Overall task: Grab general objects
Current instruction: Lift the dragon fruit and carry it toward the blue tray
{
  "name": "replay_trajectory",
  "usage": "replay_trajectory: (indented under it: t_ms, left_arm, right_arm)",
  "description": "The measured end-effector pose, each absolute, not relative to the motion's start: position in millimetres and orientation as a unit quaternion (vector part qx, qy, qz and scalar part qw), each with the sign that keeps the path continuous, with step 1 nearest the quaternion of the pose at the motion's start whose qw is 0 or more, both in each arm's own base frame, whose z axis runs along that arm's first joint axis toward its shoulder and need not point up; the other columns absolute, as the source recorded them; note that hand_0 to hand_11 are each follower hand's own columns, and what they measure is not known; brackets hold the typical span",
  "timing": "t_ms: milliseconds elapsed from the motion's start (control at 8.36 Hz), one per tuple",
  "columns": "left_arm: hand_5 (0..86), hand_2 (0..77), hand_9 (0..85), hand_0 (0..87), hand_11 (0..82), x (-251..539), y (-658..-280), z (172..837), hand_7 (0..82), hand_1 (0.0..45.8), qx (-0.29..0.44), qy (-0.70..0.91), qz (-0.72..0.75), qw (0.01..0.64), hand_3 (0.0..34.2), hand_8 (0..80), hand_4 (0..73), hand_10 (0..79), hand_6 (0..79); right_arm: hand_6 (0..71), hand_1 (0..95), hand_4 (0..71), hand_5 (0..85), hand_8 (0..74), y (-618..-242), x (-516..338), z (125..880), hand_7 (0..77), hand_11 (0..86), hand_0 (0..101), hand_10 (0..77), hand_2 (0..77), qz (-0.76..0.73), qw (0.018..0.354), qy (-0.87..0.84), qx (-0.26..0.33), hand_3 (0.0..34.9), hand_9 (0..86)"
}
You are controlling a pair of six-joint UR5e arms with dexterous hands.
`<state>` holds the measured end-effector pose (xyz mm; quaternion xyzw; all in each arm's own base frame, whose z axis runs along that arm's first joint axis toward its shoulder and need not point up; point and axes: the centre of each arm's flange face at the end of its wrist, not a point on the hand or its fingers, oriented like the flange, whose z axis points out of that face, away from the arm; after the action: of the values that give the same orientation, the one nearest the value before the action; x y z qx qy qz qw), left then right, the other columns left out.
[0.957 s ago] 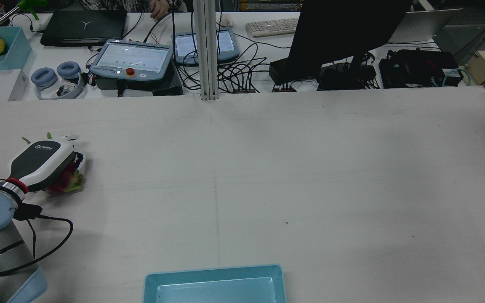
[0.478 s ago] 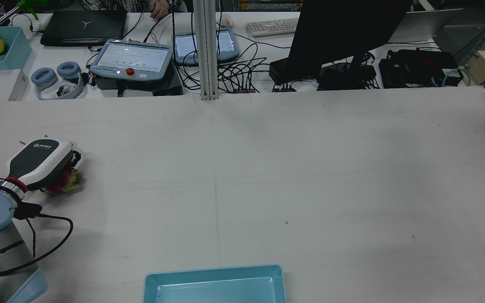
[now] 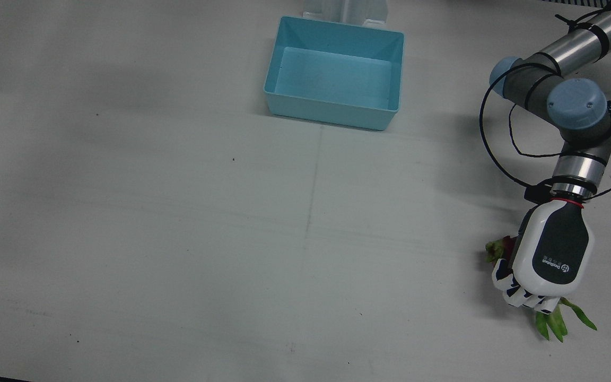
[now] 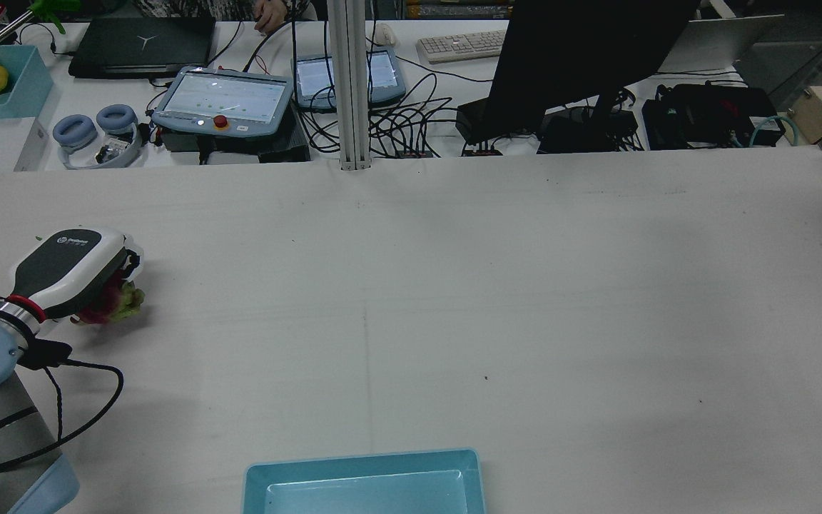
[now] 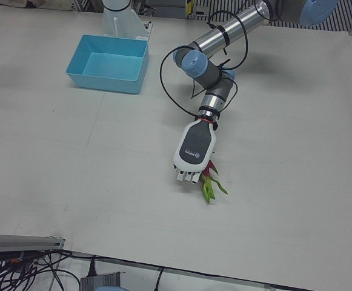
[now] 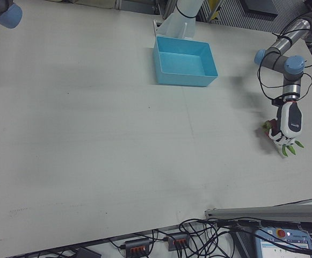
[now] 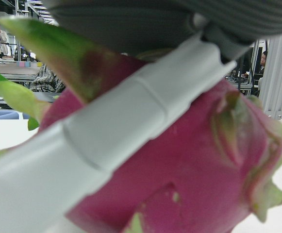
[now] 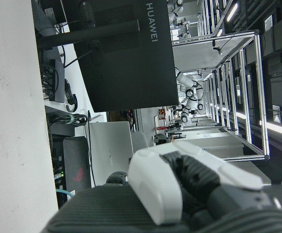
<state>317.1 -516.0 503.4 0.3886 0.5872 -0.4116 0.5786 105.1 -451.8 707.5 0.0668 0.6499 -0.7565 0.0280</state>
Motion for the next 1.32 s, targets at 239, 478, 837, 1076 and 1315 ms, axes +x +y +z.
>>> replay_trajectory:
  t_ms: [239, 478, 837, 1076, 1315]
  left_arm:
    - [69.3, 1.1, 48.0, 80.7, 72.0, 312, -503, 448, 69.3, 0.0, 0.366, 0.612, -0.387, 0.585, 0.0, 52.9, 53.5, 19.1, 47.5]
    - [69.8, 1.1, 48.0, 80.6, 70.4, 332, -503, 368, 69.8, 0.0, 0.316, 0.661, -0.329, 0.596, 0.0, 53.5, 54.0, 20.2, 48.0]
    - [69.8, 1.1, 47.5, 80.6, 70.4, 363, -487, 261, 69.8, 0.0, 0.19, 0.752, -0.243, 0.583, 0.0, 53.5, 54.0, 20.2, 48.0]
    - [69.8, 1.1, 47.5, 80.6, 69.8, 375, -471, 219, 69.8, 0.0, 0.115, 0.788, -0.19, 0.574, 0.0, 53.5, 54.5, 20.2, 48.5]
    - [69.3, 1.1, 47.5, 80.6, 70.4, 393, -434, 189, 69.8, 0.0, 0.042, 0.823, -0.138, 0.55, 0.0, 54.0, 55.1, 20.2, 48.5]
  right_arm:
    - [0.0, 94.9, 0.0, 0.0, 0.0, -452, 105, 708, 0.0, 0.5, 0, 0.0, 77.4, -0.757, 0.028, 0.65, 0.067, 0.0, 0.5]
    - [0.0, 94.9, 0.0, 0.0, 0.0, -452, 105, 708, 0.0, 0.5, 0, 0.0, 77.4, -0.757, 0.028, 0.65, 0.067, 0.0, 0.5]
    - [0.0, 94.9, 0.0, 0.0, 0.0, -452, 105, 708, 0.0, 0.5, 0, 0.0, 77.4, -0.757, 0.028, 0.65, 0.067, 0.0, 0.5]
    - [0.0, 94.9, 0.0, 0.0, 0.0, -452, 105, 708, 0.0, 0.5, 0, 0.0, 77.4, -0.757, 0.028, 0.65, 0.067, 0.0, 0.5]
    - [0.0, 94.9, 0.0, 0.0, 0.0, -452, 105, 708, 0.0, 0.5, 0, 0.0, 77.4, -0.757, 0.028, 0.65, 0.067, 0.0, 0.5]
